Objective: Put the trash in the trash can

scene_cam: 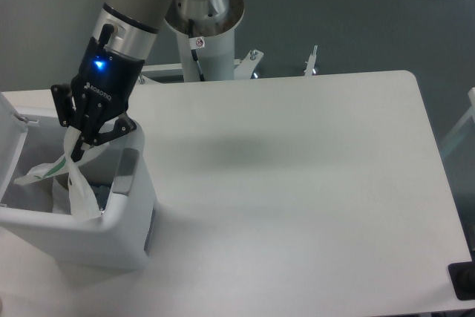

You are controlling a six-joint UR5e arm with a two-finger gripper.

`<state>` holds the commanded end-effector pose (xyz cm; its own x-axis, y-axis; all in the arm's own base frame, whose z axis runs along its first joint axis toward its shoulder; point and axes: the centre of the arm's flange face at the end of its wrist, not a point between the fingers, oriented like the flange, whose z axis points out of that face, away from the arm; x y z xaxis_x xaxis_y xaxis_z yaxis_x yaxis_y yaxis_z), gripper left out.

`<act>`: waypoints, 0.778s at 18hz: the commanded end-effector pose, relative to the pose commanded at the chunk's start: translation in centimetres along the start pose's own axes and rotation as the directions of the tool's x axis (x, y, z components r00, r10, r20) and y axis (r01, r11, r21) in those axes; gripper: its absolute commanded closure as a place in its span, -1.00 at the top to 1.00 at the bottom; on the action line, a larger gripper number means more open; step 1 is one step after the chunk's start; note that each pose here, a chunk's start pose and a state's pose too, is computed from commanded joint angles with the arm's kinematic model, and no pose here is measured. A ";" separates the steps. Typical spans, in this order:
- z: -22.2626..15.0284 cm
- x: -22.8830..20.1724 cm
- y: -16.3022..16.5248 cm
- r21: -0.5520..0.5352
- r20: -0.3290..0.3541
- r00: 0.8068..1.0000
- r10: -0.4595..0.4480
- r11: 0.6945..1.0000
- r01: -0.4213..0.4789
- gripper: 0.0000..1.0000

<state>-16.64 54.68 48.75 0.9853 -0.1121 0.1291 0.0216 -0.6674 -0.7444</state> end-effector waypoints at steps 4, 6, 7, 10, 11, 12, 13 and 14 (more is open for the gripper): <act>-2.6 1.3 -1.1 0.037 0.022 1.000 0.016 0.999 -0.017 1.00; -4.2 1.3 -1.8 0.053 0.053 0.998 0.038 0.998 -0.041 1.00; -5.3 0.1 -1.8 0.047 0.109 0.993 0.041 0.998 -0.046 1.00; -9.4 -7.5 0.1 0.004 0.333 0.943 -0.029 1.000 0.029 1.00; -10.5 -9.1 0.4 0.004 0.370 0.928 -0.043 0.999 0.045 1.00; -11.6 -10.7 0.4 -0.002 0.410 0.911 -0.051 0.998 0.056 1.00; -12.2 -11.6 0.7 -0.018 0.437 0.898 -0.052 0.998 0.066 1.00; -12.9 -12.6 1.2 -0.041 0.466 0.884 -0.047 0.996 0.075 1.00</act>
<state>-31.19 45.78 54.63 0.9486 0.2753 -0.1558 0.0883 -0.7035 -0.7052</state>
